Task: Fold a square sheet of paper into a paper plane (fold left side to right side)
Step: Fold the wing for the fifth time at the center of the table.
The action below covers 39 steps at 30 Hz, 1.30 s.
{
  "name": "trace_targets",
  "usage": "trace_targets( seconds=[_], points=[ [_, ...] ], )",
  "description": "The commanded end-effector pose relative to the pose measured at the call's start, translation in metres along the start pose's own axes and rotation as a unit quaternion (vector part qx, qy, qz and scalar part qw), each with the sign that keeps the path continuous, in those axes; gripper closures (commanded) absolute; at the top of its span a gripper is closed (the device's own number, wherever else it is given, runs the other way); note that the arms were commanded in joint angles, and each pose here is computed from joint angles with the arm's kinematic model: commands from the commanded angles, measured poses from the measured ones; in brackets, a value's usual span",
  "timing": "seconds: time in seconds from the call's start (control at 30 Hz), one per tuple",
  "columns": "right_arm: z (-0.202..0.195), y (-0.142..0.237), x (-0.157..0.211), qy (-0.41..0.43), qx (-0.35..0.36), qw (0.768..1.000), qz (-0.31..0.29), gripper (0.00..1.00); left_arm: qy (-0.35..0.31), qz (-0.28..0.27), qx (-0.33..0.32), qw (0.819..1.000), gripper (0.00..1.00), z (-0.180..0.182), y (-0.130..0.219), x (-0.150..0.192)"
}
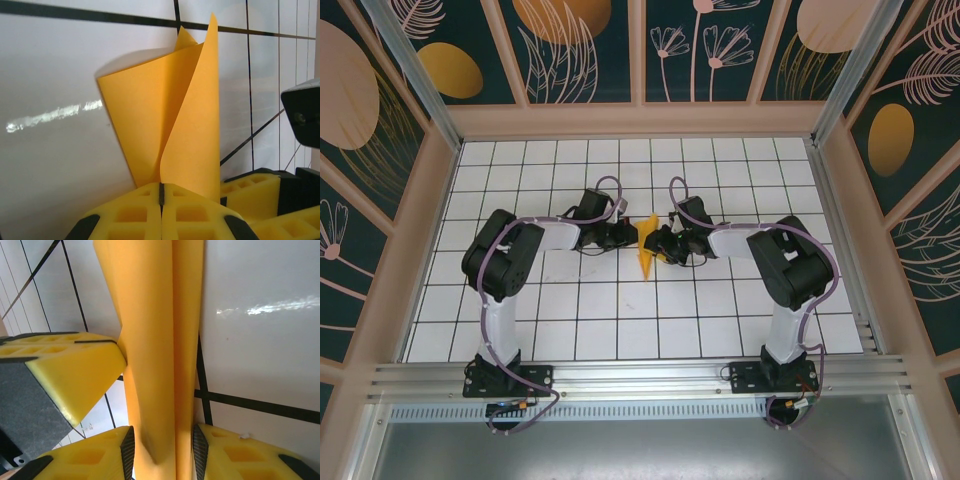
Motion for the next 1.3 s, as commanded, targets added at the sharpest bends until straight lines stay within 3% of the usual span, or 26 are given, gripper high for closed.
trace_targets(
  seconds=[0.0,0.2,0.47,0.57,0.73,1.27],
  points=[
    [-0.027,-0.011,0.015,0.012,0.054,0.998,0.009,0.6,-0.009,0.0,-0.012,1.0,0.94,0.007,-0.006,-0.004],
    [-0.013,0.02,0.005,0.036,0.033,0.998,-0.03,0.53,-0.004,0.0,-0.023,1.0,0.95,0.016,-0.009,-0.002],
    [0.009,0.045,0.01,0.058,-0.021,0.997,-0.043,0.57,-0.004,0.004,-0.015,1.0,0.94,0.014,-0.011,-0.002],
    [0.031,0.044,0.012,0.07,-0.07,0.994,-0.037,0.64,-0.005,0.005,-0.014,1.0,0.94,0.014,-0.011,-0.002],
    [0.053,0.033,0.017,0.084,-0.094,0.992,-0.02,0.7,-0.003,0.003,-0.02,1.0,0.94,0.017,-0.012,-0.003],
    [0.046,0.003,0.037,0.068,-0.093,0.993,0.03,0.71,0.001,-0.004,-0.036,0.999,0.95,0.024,-0.015,-0.006]
  ],
)
Point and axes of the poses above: each hand's point on the last joint's axis, 136 mm out from that joint toward the fingers, its own y axis back along the fingers, its own z axis along the line the jaws close on, x = y × z, the point moved 3 cm from there along y, back along the fingers, and after that the axes turned 13 degrees about y, right-handed, at the moved point
